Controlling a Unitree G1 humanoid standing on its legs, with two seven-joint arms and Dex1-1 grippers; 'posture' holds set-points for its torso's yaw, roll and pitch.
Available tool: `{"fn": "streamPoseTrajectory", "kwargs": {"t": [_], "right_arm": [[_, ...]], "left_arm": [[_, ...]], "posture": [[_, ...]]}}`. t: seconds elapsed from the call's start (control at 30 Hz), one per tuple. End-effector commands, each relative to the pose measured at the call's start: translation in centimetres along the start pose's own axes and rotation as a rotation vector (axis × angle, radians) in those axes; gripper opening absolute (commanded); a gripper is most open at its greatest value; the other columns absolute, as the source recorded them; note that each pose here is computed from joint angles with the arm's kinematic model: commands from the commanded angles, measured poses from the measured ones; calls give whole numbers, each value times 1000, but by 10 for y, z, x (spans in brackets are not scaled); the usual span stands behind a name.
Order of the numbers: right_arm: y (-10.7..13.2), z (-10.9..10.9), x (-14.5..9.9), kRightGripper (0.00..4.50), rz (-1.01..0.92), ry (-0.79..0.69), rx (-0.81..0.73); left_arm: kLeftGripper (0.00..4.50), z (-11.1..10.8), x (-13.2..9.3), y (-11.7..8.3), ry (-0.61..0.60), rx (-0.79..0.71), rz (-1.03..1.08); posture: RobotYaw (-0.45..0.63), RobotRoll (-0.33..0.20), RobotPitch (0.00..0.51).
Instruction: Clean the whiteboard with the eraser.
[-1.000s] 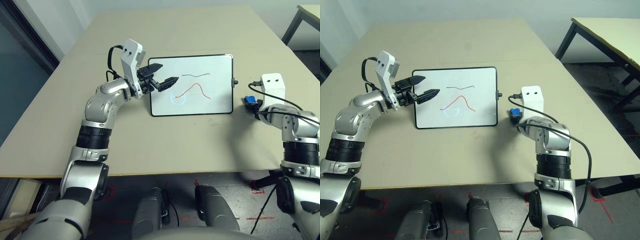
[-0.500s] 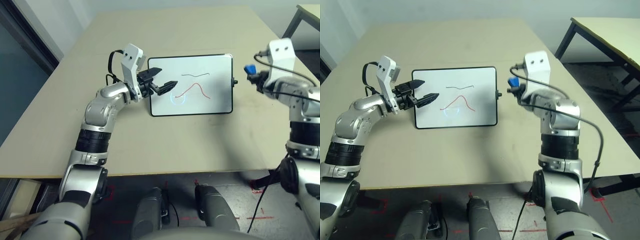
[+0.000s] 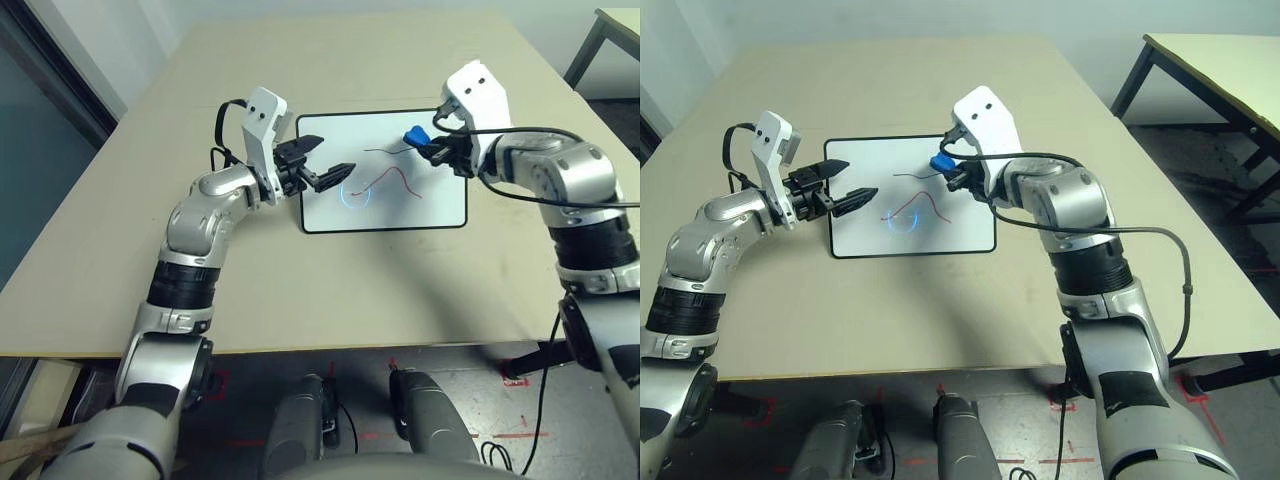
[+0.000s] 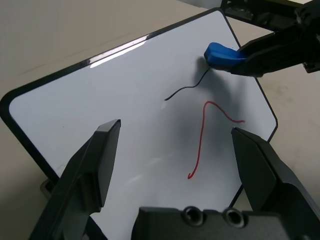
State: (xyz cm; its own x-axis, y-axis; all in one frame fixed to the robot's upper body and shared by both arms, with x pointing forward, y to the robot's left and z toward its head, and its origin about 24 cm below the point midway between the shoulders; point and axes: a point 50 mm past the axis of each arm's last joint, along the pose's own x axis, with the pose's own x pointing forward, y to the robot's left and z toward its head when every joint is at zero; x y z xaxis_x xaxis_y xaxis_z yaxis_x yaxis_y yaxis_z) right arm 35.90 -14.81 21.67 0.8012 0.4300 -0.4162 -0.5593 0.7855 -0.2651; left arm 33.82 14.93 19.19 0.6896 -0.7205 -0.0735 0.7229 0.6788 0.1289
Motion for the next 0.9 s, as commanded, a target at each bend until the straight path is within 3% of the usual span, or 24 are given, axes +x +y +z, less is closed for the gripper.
{"fn": "streamPoseTrajectory", "kwargs": {"t": [0.03, 0.4, 0.7, 0.9], "right_arm": [[5, -15, 7, 568, 9, 61, -13], [31, -33, -5, 568, 100, 162, -10], [1, -12, 0, 568, -74, 65, 14], [7, -16, 3, 568, -54, 76, 12]], "left_arm": [[4500, -1, -4, 0, 11, 4, 12], [4500, -2, -5, -4, 13, -3, 12], [4500, -2, -6, -6, 14, -5, 12], [4500, -3, -7, -6, 18, -8, 15]], "posture": [[-145, 0, 140], [-151, 0, 147], [-143, 0, 153], [-142, 0, 155]]}}
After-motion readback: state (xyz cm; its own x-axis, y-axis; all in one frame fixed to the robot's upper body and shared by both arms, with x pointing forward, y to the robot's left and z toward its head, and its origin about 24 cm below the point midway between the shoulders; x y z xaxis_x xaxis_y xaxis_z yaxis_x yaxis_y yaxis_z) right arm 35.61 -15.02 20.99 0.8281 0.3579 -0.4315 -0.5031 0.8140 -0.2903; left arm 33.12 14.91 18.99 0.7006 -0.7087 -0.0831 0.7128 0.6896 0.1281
